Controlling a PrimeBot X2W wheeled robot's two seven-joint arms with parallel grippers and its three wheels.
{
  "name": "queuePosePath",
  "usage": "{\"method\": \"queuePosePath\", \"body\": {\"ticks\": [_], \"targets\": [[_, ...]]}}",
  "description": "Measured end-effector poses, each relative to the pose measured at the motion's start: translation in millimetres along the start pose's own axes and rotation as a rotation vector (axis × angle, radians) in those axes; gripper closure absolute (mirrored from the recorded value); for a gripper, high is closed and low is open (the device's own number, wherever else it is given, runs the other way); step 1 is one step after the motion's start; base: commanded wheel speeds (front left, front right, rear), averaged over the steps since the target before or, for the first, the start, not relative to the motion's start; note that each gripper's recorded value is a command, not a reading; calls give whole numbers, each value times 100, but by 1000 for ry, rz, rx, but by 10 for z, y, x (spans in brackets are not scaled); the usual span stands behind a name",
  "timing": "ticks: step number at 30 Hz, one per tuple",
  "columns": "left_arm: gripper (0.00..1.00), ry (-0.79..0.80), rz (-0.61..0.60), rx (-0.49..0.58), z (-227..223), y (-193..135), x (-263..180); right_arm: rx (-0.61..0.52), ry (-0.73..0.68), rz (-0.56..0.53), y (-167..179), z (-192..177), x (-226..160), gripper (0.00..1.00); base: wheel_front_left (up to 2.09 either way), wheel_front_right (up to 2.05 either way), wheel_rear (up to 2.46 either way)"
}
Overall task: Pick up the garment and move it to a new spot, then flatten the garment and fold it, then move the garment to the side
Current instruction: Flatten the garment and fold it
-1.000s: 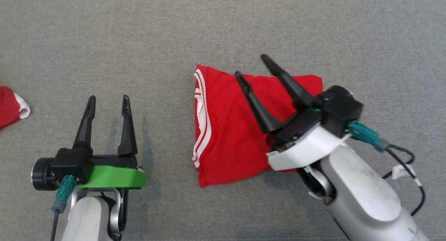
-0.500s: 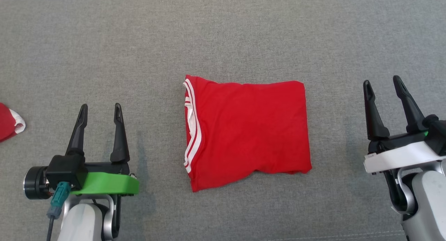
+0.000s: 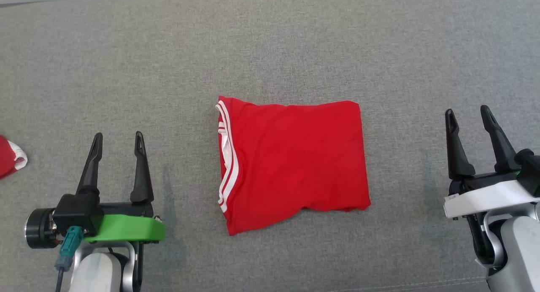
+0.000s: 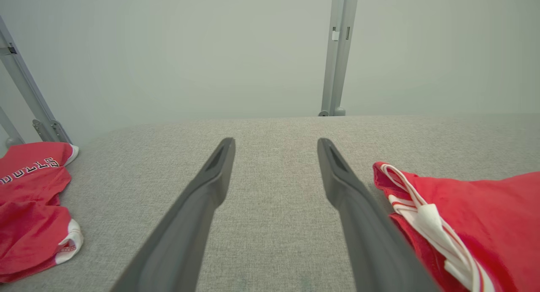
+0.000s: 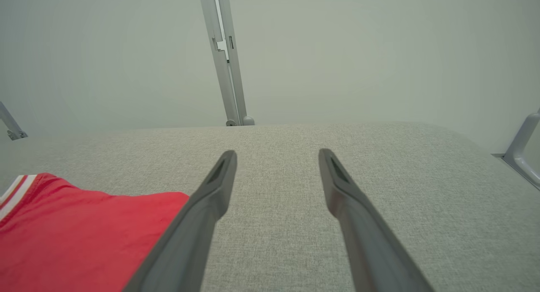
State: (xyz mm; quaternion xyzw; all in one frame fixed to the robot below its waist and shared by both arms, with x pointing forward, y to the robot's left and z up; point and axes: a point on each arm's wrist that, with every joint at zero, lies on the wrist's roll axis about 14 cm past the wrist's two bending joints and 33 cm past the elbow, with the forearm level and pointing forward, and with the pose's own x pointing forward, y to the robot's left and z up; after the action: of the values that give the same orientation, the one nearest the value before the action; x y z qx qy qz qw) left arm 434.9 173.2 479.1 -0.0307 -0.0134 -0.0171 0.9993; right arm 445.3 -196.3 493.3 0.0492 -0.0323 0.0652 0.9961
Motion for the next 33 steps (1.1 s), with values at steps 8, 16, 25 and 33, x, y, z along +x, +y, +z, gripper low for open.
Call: {"method": "queuePosePath", "body": {"ticks": [8,16,25,33], "targets": [[0,-1,-2,3,53,-4,-89,5,0,4,40,41,-110,0,0,0,0],[0,6,-1,4,112,3,-272,18,-2,9,117,97,-315,0,0,0,0],[0,13,1,9,166,20,-506,13,-12,1,123,223,-535,0,0,0,0],[0,-5,-1,23,291,55,-673,9,-19,-2,155,332,-722,0,0,0,0]]}}
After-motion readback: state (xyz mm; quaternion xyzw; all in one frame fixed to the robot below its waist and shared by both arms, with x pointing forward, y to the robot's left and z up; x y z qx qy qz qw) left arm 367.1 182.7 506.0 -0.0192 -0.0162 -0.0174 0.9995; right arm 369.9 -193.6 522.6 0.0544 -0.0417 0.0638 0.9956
